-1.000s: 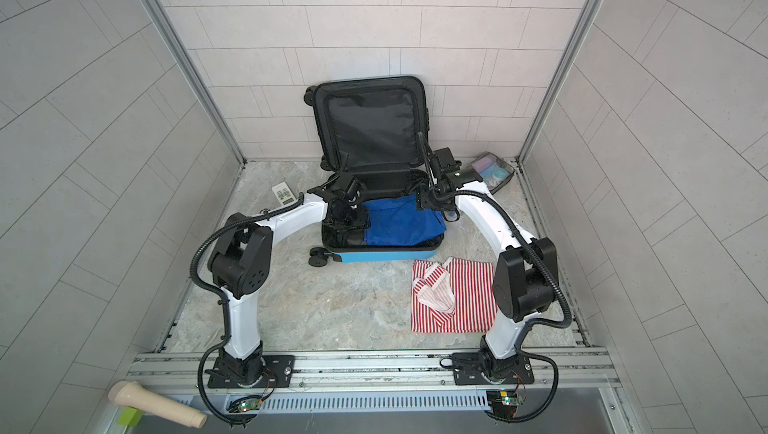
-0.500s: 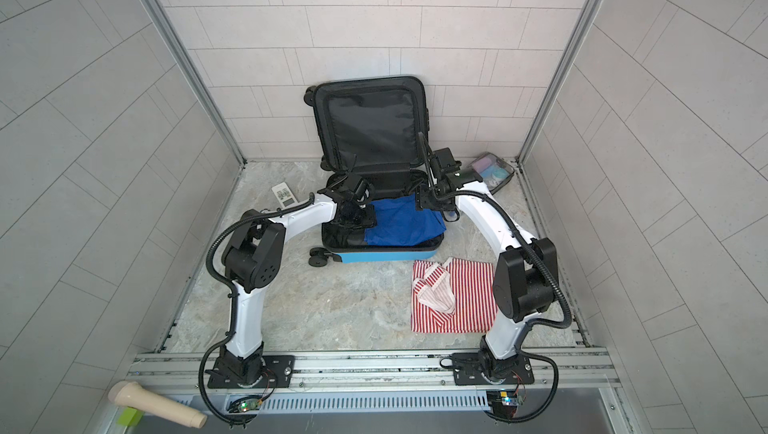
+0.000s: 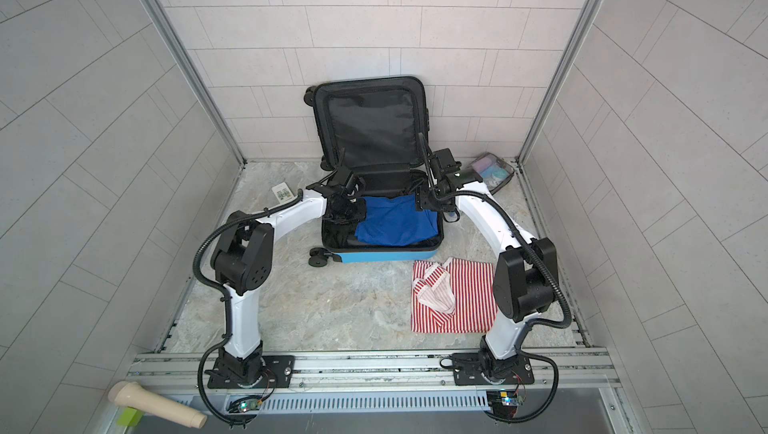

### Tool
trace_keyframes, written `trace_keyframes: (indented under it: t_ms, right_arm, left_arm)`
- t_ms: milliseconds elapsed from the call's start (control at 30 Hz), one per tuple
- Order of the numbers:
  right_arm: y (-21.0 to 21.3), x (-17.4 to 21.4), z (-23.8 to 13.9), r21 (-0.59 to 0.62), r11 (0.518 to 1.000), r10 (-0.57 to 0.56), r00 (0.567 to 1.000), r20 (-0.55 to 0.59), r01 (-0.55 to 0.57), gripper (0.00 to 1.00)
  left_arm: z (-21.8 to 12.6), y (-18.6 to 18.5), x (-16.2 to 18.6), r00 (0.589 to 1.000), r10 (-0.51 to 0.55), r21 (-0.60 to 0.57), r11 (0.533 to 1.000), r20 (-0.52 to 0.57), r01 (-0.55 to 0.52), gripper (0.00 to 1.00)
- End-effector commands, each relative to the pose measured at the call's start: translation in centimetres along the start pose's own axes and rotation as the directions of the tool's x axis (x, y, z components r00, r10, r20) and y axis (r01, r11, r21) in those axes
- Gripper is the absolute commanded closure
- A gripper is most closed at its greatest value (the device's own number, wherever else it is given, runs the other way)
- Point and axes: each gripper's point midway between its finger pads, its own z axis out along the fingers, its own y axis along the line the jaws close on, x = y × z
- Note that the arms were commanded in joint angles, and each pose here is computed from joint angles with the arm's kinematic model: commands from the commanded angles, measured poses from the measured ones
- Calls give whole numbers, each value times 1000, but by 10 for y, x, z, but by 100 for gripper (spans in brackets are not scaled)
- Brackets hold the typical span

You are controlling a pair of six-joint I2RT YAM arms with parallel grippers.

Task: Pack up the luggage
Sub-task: 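Lower the T-shirt into the suitcase and open both grippers, then withdraw both grippers from the suitcase toward the robot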

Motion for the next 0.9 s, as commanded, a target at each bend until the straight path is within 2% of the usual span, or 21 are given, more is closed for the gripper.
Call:
trace_keyframes:
  t_ms: [0,333,467,533,600,633,700,867]
  right_arm:
    - [-12,-5,-14,35,999,6,1000,18,-6,28]
    - [-37,-7,-30,116,993,27,999,30,-31,27]
    - [-37,-8,-37,112,993,26,999,41,-30,27]
    - [-36,-7,-43,109,994,26,998,48,-31,28]
    - [-36,-3,-50,110,993,26,998,54,-32,28]
    - [-36,-1,-54,110,993,26,998,57,-32,28]
    - [-37,7,-61,110,993,24,998,63,-30,28]
    - [-37,41,-75,71,997,37,998,50,-40,28]
  left_arm:
    - [-23,21,-7,999,-13,-53,998,38,15,100]
    - [-17,37,4,1000,-19,-91,996,10,20,100]
    - [-13,35,6,1000,-17,-80,997,-7,17,99]
    - [-15,34,6,1000,-15,-78,997,-9,14,80]
    - [-23,31,3,1000,-8,-72,997,11,9,57]
    - [-29,29,1,1000,-3,-67,998,24,4,51]
    - [-44,24,-6,998,13,-51,999,58,-10,47]
    - [-96,6,-23,985,54,-3,999,165,-55,46]
